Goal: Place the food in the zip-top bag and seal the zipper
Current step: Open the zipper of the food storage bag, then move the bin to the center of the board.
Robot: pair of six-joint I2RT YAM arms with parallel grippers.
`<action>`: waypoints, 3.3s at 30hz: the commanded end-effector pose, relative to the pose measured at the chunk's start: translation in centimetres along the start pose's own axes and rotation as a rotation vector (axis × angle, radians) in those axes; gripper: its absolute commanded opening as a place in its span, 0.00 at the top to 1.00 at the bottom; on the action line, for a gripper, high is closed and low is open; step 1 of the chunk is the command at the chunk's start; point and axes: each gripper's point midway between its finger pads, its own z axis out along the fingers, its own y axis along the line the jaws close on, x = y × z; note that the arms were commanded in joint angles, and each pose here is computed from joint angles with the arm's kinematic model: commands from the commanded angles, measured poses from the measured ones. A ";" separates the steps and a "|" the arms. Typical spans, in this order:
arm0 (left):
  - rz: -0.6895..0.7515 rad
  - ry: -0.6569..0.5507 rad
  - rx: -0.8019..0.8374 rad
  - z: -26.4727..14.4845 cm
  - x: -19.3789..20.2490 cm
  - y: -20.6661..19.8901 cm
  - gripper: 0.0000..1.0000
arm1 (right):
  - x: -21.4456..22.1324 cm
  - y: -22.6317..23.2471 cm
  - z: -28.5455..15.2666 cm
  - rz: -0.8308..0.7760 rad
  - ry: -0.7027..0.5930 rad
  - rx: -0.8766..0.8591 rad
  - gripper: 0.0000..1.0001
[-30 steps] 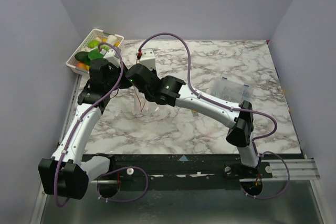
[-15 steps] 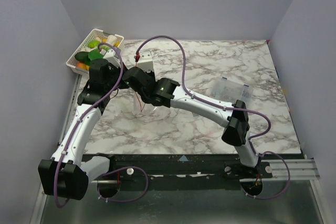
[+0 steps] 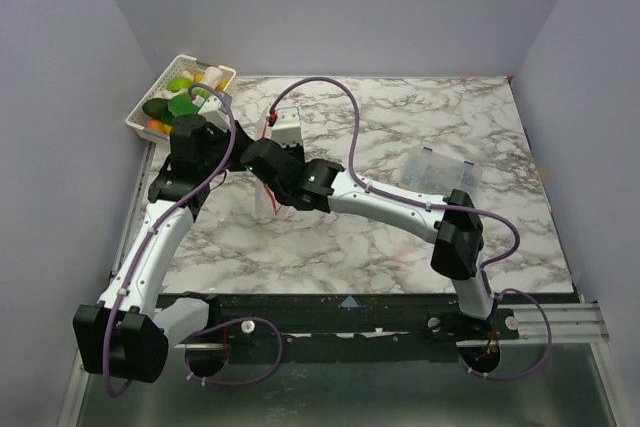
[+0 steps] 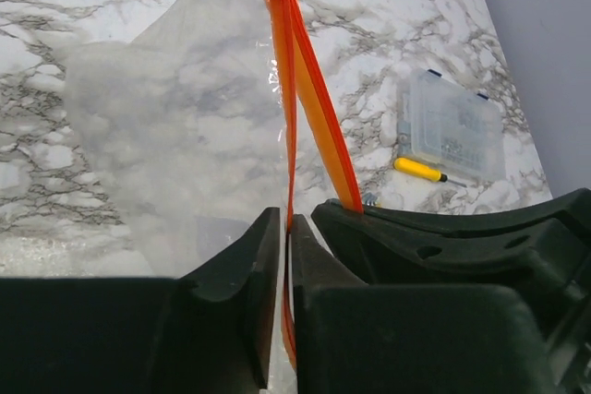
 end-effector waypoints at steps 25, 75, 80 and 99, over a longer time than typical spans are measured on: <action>0.023 -0.151 -0.250 -4.2 -5.4 4.5 0.08 | -6.7 -17.9 2.7 -0.194 -0.174 0.257 0.99; -0.958 -0.321 -1.014 7.1 -7.2 35.6 0.03 | -2.9 -14.9 6.9 -0.235 -0.112 0.052 0.99; -0.963 -0.229 -1.033 7.2 -4.7 33.6 0.01 | -3.2 -14.8 6.8 -0.226 -0.118 0.043 0.99; -1.053 -0.017 -0.937 9.5 3.0 22.5 0.02 | -4.0 -14.9 5.5 -0.185 -0.140 0.009 0.99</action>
